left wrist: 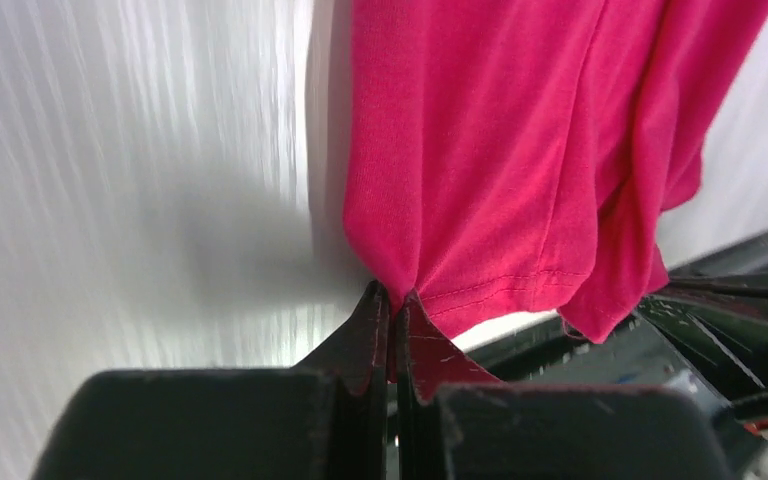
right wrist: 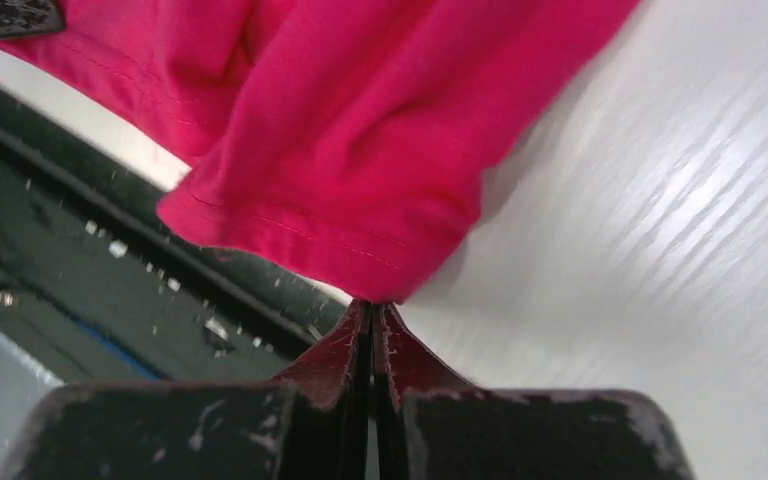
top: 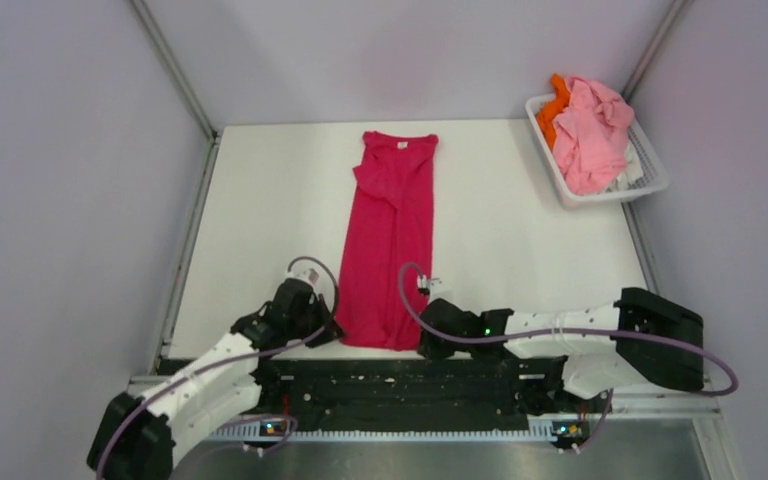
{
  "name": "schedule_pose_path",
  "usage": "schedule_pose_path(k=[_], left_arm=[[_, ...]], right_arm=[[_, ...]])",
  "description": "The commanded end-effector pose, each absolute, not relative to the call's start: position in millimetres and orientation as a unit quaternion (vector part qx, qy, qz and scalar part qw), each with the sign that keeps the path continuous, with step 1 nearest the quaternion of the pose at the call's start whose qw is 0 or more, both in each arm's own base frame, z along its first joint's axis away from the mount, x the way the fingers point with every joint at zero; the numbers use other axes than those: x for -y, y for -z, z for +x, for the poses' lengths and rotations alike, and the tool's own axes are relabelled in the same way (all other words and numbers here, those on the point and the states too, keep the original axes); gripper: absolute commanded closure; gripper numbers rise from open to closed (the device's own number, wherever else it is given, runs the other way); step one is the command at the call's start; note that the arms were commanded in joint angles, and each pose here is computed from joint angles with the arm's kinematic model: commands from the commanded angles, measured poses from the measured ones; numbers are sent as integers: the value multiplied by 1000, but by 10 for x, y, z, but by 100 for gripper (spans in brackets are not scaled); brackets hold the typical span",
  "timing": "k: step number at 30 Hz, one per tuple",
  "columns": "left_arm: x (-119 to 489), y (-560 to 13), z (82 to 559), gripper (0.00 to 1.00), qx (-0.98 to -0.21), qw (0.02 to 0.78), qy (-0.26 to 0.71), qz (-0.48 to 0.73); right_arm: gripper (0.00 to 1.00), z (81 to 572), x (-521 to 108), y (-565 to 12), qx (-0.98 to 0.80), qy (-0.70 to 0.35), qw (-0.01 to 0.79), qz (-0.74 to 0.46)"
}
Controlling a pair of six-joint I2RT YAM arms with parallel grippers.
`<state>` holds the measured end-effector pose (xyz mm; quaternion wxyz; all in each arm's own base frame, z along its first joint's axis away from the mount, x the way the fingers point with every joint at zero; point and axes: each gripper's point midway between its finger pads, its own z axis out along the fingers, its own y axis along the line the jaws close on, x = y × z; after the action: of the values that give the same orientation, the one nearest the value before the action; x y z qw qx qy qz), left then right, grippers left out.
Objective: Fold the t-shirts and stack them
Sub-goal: Grab the bottom of the folded rectangular tshirt with both arms
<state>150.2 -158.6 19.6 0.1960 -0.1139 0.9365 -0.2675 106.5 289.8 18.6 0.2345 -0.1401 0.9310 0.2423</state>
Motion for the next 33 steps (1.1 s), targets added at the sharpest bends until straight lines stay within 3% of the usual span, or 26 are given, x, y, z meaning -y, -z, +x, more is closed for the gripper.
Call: schedule_pose_path(k=[1, 6, 13, 19, 22, 28, 33], left_arm=[[1669, -174, 1009, 100, -927, 127, 320, -147], [1769, -558, 1025, 100, -900, 164, 379, -143], [1959, -996, 1516, 100, -869, 246, 407, -137], [1935, -1287, 2267, 100, -886, 313, 307, -155], [2041, -1362, 2502, 100, -902, 298, 283, -129], [2191, -1141, 2410, 100, -926, 228, 285, -94], [2170, -1024, 2343, 100, -927, 218, 285, -105]], right_arm=[[100, 723, -2944, -313, -924, -269, 215, -168], [100, 670, -3043, -490, -913, -295, 225, -168], [100, 1134, -3139, -931, -901, -279, 292, -160], [100, 1745, -3196, -1222, -889, -266, 341, -153], [100, 1803, -3211, -1198, -889, -258, 324, -197], [60, 1131, -3269, -854, -874, -297, 237, -304], [49, 985, -3521, -839, -840, -285, 281, -366]])
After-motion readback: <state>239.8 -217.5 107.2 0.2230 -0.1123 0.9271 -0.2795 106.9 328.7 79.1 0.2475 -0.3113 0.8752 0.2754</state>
